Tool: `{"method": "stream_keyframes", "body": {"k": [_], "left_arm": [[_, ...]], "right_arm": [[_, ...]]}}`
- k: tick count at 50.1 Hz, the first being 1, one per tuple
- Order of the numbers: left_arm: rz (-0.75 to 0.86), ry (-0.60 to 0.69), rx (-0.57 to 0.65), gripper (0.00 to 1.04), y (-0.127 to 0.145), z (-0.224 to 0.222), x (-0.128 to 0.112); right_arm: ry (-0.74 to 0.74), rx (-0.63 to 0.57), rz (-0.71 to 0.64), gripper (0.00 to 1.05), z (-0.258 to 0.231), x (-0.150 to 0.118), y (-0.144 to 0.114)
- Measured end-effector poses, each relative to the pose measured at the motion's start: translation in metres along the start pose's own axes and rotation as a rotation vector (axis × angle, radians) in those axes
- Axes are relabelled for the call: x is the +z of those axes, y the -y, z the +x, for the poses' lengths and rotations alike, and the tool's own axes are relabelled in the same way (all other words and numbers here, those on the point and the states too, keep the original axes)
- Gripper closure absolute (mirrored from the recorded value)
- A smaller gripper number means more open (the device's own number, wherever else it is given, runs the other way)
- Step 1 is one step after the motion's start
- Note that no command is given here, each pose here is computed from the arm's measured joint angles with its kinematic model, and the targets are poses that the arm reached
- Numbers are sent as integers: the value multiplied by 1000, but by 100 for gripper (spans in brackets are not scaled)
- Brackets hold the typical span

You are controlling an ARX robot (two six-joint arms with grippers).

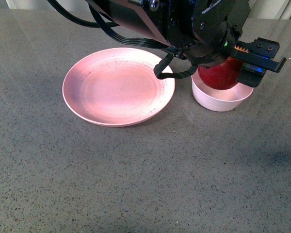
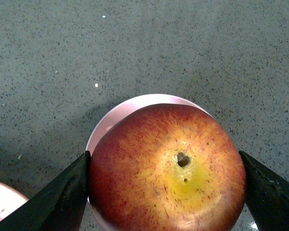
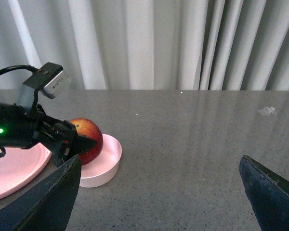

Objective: Move apple from plate to bowl

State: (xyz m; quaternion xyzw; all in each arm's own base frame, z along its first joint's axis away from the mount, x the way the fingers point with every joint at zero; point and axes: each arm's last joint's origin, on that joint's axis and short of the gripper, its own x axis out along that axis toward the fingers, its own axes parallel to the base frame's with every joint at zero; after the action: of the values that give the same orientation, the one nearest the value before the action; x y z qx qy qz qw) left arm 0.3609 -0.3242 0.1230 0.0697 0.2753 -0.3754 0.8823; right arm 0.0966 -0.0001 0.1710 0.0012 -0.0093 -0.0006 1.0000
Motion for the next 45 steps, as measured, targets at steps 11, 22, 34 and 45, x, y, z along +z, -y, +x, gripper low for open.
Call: {"method": "stream_keyframes", "body": {"k": [11, 22, 34, 45], "left_arm": [[0, 12, -12, 25, 0, 5, 5], [-9, -7, -13, 25, -1, 10, -1], [-35, -26, -26, 11, -2, 14, -5], [-47, -24, -24, 9, -3, 14, -4]], "right_arm": [[0, 0, 0, 9, 0, 0, 0], [0, 0, 0, 9, 0, 0, 0], [0, 0, 0, 9, 0, 0, 0], [0, 0, 0, 9, 0, 0, 0]]}}
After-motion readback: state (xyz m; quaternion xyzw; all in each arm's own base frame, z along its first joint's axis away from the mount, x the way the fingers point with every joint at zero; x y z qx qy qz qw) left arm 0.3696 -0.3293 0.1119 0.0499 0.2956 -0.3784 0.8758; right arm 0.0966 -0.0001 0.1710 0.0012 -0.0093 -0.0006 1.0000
